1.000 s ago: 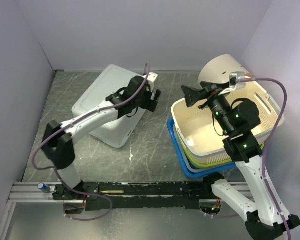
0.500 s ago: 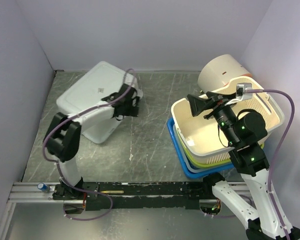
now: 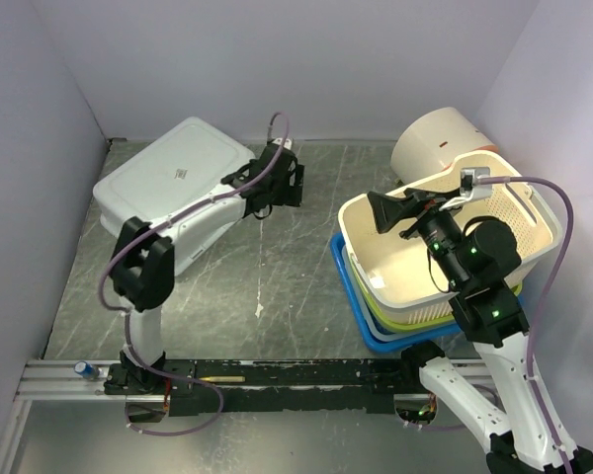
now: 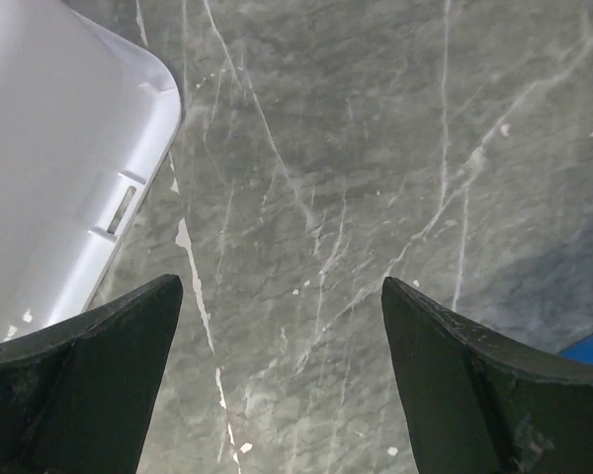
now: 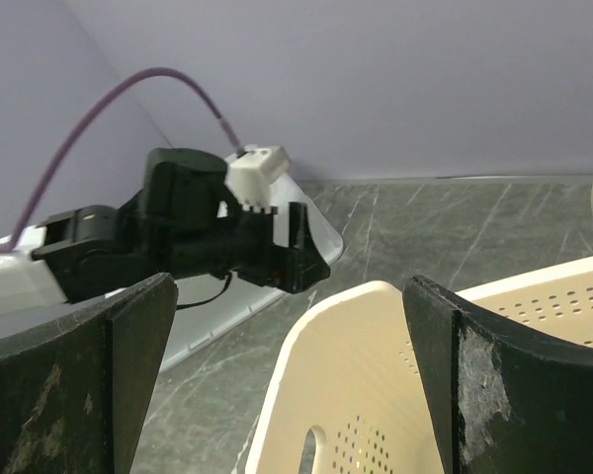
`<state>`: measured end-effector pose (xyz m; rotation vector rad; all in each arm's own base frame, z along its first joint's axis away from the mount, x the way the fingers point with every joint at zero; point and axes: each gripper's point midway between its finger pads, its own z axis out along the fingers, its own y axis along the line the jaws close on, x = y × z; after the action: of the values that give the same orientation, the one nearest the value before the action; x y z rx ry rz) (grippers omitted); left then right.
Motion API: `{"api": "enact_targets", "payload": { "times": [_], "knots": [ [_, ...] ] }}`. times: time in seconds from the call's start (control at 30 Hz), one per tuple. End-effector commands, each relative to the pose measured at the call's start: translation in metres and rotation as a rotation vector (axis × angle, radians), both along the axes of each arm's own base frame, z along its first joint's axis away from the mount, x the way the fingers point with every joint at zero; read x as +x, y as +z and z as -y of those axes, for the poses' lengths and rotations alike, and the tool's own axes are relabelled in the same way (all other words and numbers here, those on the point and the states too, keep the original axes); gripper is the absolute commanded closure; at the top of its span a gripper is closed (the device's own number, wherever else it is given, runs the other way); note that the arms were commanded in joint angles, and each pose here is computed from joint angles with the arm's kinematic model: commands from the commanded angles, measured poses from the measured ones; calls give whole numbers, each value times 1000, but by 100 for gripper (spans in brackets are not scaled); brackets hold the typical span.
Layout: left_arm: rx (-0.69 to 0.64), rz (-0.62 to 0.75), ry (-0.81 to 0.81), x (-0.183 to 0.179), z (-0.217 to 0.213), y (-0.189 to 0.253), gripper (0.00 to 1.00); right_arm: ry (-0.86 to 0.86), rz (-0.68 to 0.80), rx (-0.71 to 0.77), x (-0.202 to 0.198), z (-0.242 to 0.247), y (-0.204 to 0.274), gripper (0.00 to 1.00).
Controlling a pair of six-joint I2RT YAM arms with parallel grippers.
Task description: Turn the large container upside down
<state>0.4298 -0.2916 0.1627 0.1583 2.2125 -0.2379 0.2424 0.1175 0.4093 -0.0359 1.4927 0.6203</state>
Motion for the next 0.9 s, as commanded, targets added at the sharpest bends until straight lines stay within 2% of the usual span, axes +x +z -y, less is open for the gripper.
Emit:
{"api": "enact_targets", "payload": {
  "times": [0.0, 0.2, 0.37, 0.53, 0.67, 0.73, 0.87],
  "knots": [
    [131, -147, 43, -6, -17, -31, 6, 1, -6, 6, -8, 3, -2, 0],
    [165, -251, 134, -78, -79, -52, 6, -44, 6, -9, -7, 11, -6, 0],
    [220, -377, 158, -121, -137, -58, 6, 8, -21, -79, -1, 0, -14, 0],
    [189, -355, 332, -107, -209, -45, 6, -22, -41, -34, 3, 3, -17, 0],
    [234, -323, 457, -87, -251, -36, 7, -32, 5, 14, -3, 7, -3, 0],
    [216, -314, 534, -78, -274, -34, 6, -43, 6, 9, -3, 9, -4, 0],
    [190, -215, 669, -58, -313, -14, 6, -49, 4, 0, -2, 10, -5, 0]
  ]
}}
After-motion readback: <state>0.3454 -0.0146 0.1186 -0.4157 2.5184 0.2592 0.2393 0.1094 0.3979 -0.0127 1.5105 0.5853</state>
